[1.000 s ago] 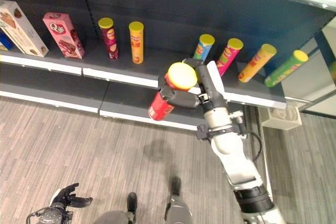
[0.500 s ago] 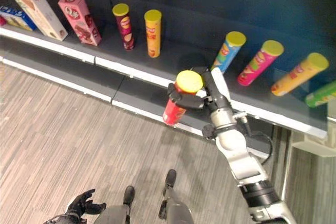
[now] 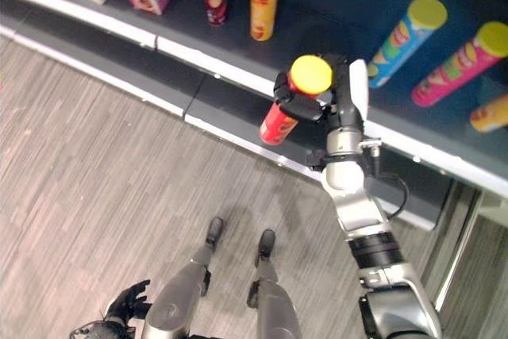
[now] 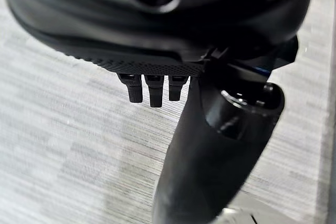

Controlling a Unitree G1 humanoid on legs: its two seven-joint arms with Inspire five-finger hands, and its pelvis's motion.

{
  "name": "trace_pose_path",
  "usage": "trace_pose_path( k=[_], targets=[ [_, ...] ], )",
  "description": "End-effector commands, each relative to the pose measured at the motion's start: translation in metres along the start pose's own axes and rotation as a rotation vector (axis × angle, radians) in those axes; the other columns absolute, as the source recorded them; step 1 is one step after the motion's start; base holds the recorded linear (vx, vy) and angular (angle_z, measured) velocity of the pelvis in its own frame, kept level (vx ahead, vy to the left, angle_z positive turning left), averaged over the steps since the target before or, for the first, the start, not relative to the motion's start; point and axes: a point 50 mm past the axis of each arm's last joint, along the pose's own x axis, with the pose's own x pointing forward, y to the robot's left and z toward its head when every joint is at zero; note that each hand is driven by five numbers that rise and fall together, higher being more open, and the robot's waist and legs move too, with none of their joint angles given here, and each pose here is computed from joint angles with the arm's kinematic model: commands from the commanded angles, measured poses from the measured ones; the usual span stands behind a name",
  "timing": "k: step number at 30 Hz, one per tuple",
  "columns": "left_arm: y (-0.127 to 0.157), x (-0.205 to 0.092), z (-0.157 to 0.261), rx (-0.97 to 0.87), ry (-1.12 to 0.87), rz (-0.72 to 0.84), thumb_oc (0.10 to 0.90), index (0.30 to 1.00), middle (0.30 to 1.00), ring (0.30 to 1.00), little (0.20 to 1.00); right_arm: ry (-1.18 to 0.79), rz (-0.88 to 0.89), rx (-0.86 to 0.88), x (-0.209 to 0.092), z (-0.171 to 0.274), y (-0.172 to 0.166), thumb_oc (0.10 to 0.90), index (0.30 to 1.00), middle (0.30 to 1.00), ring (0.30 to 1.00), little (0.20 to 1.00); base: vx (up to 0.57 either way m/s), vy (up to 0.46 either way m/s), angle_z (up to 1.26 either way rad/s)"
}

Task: Put the goods on the table back onto the shelves and tidy them up.

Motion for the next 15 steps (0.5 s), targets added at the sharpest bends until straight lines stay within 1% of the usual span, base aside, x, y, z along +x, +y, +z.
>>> trace_pose_path(
  k=[1,5,6,9,13,15],
  targets=[
    [0.035,-0.006,-0.005,0.076,-0.022,0.097,0.800,0.900,0.900,0.900,0.900,-0.327,-0.213,-0.037,0.040,0.068,-0.037,0.400,0.300,0.300,0.300,0.300,0.08,0.194,-0.25],
    [0.037,-0.003,0.009,0.096,-0.078,0.112,0.800,0.900,0.900,0.900,0.900,-0.393,-0.330,-0.144,0.061,0.087,-0.056,0.400,0.300,0.300,0.300,0.300,0.04,0.129,0.09],
    [0.036,-0.002,0.011,0.098,-0.084,0.113,0.800,0.900,0.900,0.900,0.900,-0.397,-0.347,-0.160,0.064,0.088,-0.057,0.400,0.300,0.300,0.300,0.300,0.02,0.022,0.30],
    [0.033,-0.001,0.021,0.101,-0.126,0.113,0.800,0.900,0.900,0.900,0.900,-0.376,-0.461,-0.272,0.086,0.093,-0.077,0.400,0.300,0.300,0.300,0.300,0.02,-0.023,0.31],
    [0.030,0.000,0.025,0.100,-0.140,0.111,0.800,0.900,0.900,0.900,0.900,-0.387,-0.513,-0.317,0.086,0.095,-0.087,0.400,0.300,0.300,0.300,0.300,0.01,-0.019,-0.04],
    [0.029,0.000,0.026,0.101,-0.145,0.111,0.800,0.900,0.900,0.900,0.900,-0.381,-0.549,-0.312,0.085,0.094,-0.092,0.400,0.300,0.300,0.300,0.300,0.01,-0.032,0.08]
  ],
)
